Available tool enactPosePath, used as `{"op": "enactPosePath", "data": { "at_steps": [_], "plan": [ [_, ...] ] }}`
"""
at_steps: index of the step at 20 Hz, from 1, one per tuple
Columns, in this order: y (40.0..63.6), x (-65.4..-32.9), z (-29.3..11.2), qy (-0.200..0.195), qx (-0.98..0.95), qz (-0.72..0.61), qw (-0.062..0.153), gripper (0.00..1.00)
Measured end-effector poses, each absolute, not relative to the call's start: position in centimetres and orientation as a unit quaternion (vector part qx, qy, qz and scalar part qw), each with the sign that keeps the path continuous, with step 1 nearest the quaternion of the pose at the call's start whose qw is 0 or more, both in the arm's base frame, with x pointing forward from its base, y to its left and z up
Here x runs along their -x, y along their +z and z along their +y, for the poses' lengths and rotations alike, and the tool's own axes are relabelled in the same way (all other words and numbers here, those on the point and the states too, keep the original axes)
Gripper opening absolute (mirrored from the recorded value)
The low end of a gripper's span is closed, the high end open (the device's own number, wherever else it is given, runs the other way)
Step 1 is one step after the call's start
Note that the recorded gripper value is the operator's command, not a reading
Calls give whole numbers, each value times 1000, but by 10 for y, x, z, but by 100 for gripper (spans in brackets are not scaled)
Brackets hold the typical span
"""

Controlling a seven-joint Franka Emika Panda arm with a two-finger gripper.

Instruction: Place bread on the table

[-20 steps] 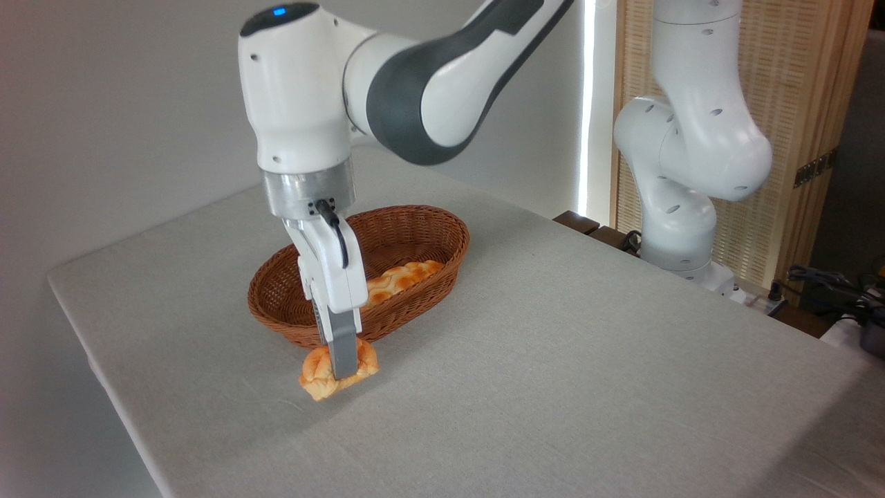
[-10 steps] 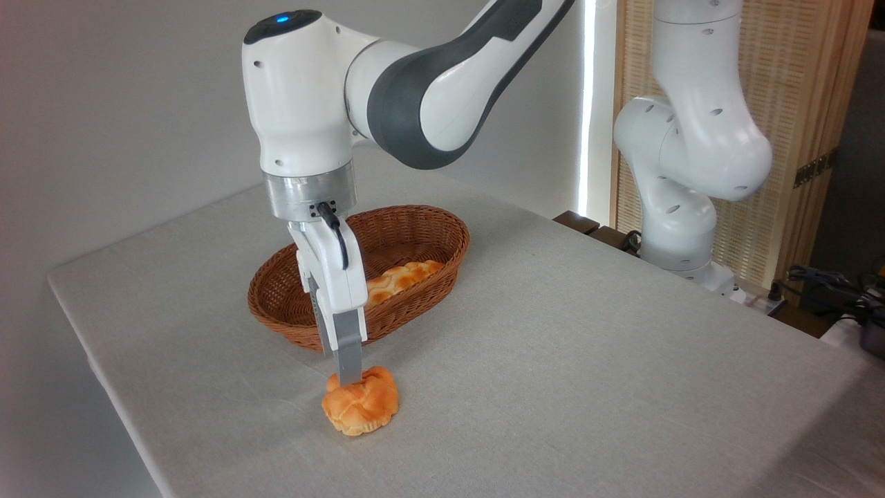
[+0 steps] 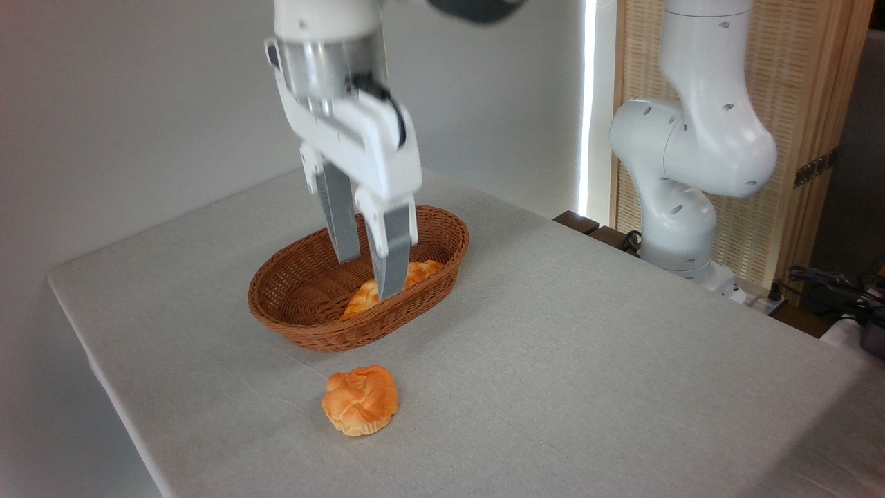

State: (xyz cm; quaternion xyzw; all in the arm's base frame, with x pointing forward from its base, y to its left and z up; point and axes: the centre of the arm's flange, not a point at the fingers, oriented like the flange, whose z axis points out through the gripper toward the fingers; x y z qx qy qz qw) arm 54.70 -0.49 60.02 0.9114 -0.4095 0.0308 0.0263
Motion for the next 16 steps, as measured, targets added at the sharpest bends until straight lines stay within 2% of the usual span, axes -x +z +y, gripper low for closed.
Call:
{"op": "enactPosePath", "data": {
  "at_steps": [2,5,8,11,16],
  "plan": [
    [610,-547,-17,31,-918,-394,26,100],
    [606,-550,-33,26,-920,-390,28,100],
    [601,-552,-36,18,-919,-393,27,100],
    [601,-551,-39,9,-917,-399,16,100],
    [602,-550,-38,9,-917,-399,15,100]
  ]
}}
